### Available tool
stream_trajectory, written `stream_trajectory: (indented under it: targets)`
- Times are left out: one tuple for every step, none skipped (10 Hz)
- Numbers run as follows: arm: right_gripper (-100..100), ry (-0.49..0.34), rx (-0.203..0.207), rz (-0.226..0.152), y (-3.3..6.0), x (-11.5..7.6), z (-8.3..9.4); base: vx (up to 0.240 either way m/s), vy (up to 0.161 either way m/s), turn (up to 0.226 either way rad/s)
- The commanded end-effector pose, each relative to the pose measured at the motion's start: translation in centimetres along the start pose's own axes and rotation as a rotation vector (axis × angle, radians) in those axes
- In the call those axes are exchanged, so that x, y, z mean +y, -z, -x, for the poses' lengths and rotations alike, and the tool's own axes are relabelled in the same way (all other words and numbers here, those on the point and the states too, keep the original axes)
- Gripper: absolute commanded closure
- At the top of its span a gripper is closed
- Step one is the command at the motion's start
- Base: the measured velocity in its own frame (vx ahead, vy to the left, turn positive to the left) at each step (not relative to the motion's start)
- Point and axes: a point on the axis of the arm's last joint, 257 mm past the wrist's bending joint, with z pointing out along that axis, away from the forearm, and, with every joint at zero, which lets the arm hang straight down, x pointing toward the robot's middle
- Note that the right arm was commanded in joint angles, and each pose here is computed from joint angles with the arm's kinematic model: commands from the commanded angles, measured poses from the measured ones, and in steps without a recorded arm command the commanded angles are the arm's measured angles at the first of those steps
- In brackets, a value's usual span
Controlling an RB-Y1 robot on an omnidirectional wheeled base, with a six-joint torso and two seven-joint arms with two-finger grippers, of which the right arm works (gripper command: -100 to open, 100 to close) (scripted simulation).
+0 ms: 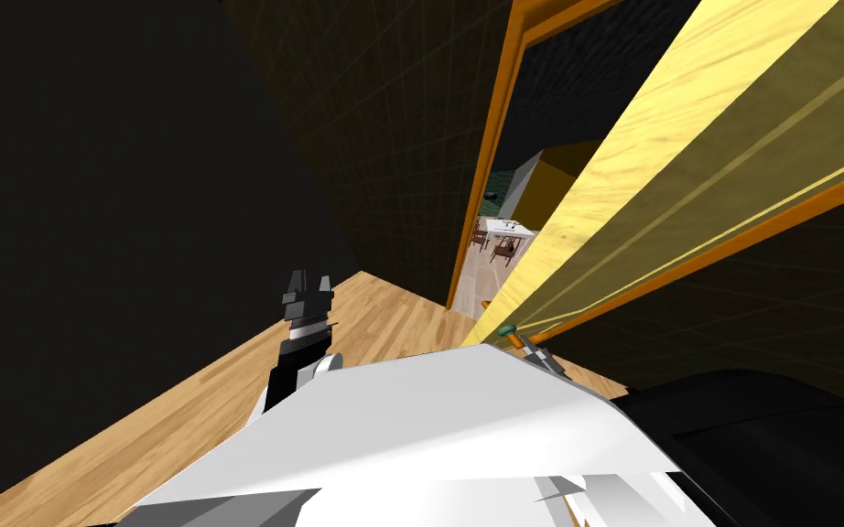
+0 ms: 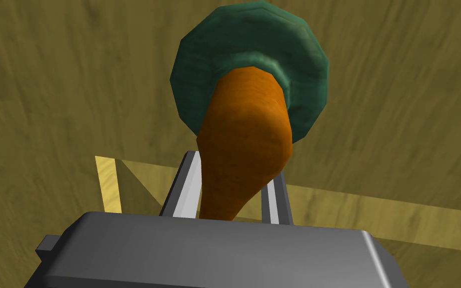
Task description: Pull the door open
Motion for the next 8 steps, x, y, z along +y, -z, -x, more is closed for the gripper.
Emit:
stream_trajectory:
  targets:
    - [100, 0.003, 0.005, -0.004, -0.20, 0.0, 0.1, -0.221, -0.095, 0.181]
    - [100, 0.004, 0.008, -0.003, -0.41, 0.0, 0.2, -0.248, -0.084, 0.157]
    - [100, 0.005, 0.012, 0.000, -0.73, 0.1, 0.2, -0.279, -0.073, 0.168]
    - [100, 0.006, 0.016, 0.003, -0.91, 0.2, 0.2, -0.251, -0.049, 0.150]
    - [100, 0.006, 0.020, 0.006, -1.15, 0.3, 0.2, -0.263, -0.050, 0.142]
    - [100, 0.007, 0.023, 0.009, -1.32, 0.4, 0.2, -0.254, -0.053, 0.117]
    - [100, 0.007, 0.023, 0.009, -1.32, 0.4, 0.2, -0.132, -0.039, 0.023]
    - [100, 0.007, 0.023, 0.009, -1.32, 0.4, 0.2, -0.020, -0.019, -0.030]
